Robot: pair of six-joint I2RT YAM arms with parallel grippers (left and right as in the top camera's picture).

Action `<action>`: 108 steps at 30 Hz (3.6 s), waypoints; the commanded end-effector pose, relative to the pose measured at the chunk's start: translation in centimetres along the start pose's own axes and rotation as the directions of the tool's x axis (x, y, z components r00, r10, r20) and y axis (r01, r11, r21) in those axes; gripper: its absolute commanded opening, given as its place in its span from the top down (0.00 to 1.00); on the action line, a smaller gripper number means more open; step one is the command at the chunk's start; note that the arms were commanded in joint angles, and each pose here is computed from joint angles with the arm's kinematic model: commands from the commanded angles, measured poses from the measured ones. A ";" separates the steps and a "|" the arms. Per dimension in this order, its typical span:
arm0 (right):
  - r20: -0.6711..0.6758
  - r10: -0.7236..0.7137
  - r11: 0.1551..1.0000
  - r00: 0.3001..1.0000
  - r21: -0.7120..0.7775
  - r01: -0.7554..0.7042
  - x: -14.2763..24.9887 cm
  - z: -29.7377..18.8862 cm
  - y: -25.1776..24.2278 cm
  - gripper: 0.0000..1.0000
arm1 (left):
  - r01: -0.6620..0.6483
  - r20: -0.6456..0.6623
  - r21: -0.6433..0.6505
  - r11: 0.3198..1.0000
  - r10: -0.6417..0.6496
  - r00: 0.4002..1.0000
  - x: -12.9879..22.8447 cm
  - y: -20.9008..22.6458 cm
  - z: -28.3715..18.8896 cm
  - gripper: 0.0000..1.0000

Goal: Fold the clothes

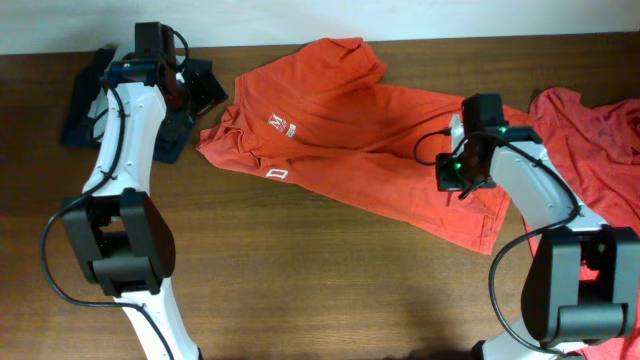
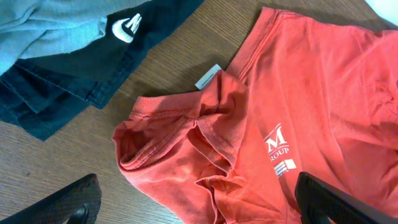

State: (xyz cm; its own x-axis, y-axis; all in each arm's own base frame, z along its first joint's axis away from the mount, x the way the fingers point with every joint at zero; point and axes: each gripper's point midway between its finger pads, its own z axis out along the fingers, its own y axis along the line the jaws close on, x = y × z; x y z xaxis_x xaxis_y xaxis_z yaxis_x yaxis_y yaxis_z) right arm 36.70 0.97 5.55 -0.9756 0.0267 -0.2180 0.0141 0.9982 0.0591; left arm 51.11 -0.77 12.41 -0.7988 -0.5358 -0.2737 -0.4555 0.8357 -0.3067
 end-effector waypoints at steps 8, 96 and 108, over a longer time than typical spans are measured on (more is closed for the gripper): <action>-0.035 0.036 0.999 0.999 -0.024 -0.037 2.1 2.1 0.3 0.96 | 0.005 -0.014 0.004 1.000 -0.005 1.000 0.4 -0.1 0.4 0.01; -0.025 0.095 0.991 0.995 0.102 -0.092 3.7 3.9 -3.1 0.76 | 0.005 -0.014 0.004 1.000 -0.005 1.000 0.4 -0.1 0.4 0.01; -0.019 0.095 0.991 0.995 0.097 -0.092 3.6 4.0 -3.0 0.67 | 0.005 -0.014 0.004 1.000 -0.005 1.000 0.4 -0.1 0.4 0.01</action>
State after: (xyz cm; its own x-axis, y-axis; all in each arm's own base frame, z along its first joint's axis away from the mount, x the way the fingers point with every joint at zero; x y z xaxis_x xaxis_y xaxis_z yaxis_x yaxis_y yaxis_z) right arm 34.19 -1.44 0.96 -0.9735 0.1151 -0.1975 0.1183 0.9930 -0.0048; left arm 51.11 -0.77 12.41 -0.7988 -0.5358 -0.2737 -0.4555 0.8357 -0.3067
